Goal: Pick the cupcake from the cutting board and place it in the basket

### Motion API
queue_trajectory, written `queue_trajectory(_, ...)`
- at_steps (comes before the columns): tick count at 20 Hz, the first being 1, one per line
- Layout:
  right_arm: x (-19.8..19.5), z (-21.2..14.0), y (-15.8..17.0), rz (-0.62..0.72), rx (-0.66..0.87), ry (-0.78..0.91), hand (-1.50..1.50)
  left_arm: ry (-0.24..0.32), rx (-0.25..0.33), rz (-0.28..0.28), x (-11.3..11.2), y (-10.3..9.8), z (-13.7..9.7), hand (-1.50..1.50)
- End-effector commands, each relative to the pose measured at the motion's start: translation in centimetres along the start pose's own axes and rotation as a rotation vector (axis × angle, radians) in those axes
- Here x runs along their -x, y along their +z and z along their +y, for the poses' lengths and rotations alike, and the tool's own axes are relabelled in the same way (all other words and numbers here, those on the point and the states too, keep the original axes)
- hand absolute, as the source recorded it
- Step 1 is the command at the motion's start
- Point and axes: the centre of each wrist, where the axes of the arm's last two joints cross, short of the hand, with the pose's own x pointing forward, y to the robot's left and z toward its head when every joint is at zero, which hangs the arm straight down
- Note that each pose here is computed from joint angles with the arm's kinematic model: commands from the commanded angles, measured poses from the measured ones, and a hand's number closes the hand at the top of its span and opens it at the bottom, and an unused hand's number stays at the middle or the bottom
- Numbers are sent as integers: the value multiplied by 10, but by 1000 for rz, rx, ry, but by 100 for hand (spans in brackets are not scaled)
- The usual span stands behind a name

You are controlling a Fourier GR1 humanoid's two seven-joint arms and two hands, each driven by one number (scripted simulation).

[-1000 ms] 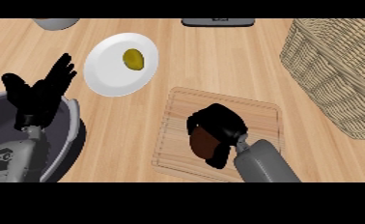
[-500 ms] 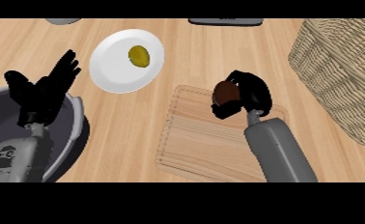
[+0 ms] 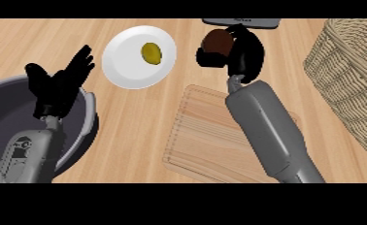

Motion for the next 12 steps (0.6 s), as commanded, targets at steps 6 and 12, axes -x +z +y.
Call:
queue_trajectory(6, -103, -2, 8, 2, 308, -61, 150, -11, -35, 53, 13, 7, 4, 0)
queue_trajectory(12, -150, -24, -1, 58, 388, -4, 150, -5, -78, 51, 24, 16, 26, 0)
